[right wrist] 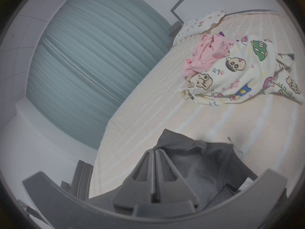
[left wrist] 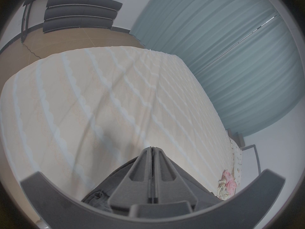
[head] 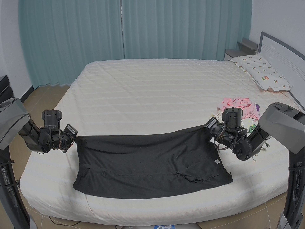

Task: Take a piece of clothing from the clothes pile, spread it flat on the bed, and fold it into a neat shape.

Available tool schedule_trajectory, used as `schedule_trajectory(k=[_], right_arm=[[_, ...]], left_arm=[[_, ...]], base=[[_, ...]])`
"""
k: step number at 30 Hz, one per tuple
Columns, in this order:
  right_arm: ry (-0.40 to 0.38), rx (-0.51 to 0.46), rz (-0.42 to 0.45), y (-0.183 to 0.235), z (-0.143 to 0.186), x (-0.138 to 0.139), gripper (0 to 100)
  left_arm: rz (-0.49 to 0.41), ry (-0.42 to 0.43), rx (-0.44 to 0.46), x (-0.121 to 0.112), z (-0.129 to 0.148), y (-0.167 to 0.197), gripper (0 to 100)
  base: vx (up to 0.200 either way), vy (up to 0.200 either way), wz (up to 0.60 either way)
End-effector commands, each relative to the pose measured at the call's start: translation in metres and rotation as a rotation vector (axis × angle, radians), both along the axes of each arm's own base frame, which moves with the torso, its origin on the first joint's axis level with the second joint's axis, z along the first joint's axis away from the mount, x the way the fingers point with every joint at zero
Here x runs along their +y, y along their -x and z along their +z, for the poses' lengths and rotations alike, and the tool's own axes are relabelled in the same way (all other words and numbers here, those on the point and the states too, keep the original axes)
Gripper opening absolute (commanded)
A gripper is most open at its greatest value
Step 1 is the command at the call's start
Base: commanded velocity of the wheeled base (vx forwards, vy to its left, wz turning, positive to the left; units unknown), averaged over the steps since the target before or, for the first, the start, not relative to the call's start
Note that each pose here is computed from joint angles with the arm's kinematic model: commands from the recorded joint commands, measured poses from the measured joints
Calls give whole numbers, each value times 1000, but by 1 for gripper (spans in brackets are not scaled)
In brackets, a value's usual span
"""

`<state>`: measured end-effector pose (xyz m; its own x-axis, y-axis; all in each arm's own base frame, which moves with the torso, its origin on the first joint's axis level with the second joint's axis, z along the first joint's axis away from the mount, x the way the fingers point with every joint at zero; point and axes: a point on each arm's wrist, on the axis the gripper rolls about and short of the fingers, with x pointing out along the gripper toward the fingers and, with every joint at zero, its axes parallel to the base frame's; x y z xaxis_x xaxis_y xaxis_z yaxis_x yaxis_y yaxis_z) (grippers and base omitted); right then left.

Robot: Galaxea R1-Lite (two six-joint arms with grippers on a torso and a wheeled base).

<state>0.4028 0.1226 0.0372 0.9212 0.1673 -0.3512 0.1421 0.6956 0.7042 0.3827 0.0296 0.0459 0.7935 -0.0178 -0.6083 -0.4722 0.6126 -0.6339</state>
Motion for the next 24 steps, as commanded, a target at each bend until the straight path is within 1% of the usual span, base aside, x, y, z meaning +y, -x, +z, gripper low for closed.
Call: schedule_trajectory(k=[1,6,10,15,24], right_arm=[[26,44,11,8,-11,-1,0],[64,87,23,17,-21,-4,0],[76,116,45,24,-28,-5,0],[92,160,58,31,-39,-7,0],[134,206,76,34,-57,-7,0]], left_arm=[[-29,-31,42,-1,-9,10,0],[-55,-53,87,-2,-16,24,0],[-57,-53,97,-2,-17,27,0],[-88,-79,146,-3,-29,36,0],[-102,-74,206,-6,-44,44,0]], base=[[0,0,0],[0,0,0],[0,0,0],[0,0,0],[0,0,0]])
